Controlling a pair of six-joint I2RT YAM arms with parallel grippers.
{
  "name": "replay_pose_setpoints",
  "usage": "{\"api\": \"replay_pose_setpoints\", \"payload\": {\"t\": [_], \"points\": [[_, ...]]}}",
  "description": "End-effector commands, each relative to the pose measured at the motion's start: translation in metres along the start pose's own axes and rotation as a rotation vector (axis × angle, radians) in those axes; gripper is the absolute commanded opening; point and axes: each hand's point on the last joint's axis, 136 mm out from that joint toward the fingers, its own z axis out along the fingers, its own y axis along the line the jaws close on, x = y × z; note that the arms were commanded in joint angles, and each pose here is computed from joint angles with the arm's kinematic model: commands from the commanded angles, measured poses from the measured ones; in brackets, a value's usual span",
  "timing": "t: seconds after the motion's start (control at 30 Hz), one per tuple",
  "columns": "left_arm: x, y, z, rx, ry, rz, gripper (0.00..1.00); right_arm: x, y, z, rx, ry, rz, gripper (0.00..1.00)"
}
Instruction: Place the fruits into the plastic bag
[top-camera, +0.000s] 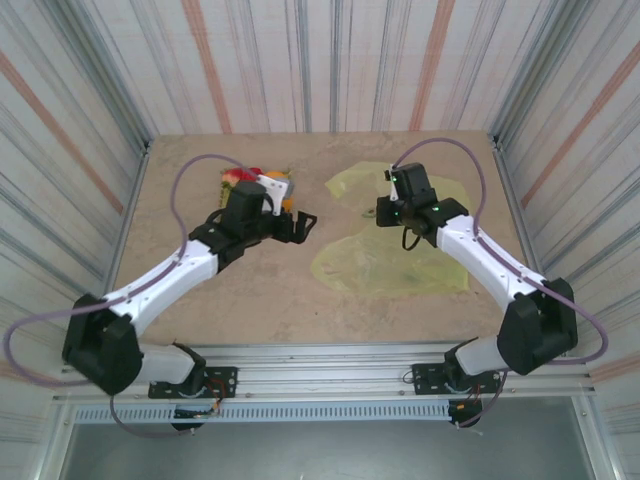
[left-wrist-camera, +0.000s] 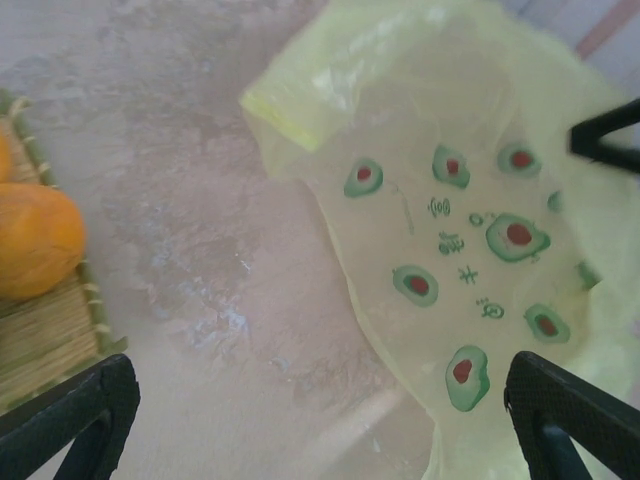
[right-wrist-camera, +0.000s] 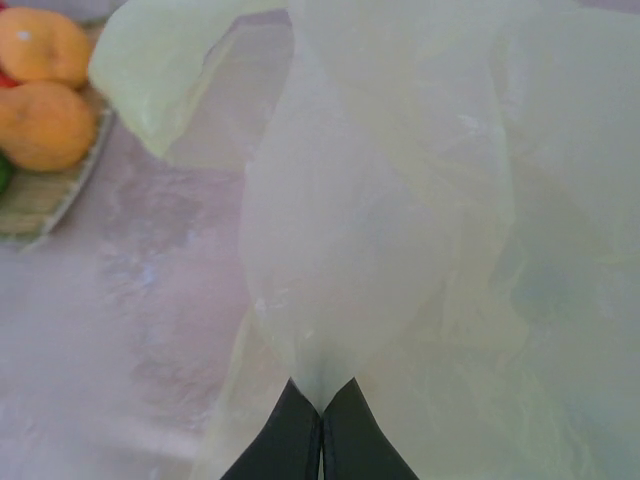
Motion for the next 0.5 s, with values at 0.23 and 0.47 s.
{"api": "replay_pose_setpoints", "payload": {"t": [0.23,0.47], "points": [[-0.019,-0.038,0.064,0.111,0.022,0.341,0.99,0.003,0.025,-0.027,-0.197,0.047,-0.086,0.00],[-0.023,-0.027,0.109,0.071,0.046,0.363,0.94,0.000,0.031,-0.037,-0.227,0.045,-0.136,0.00]]}}
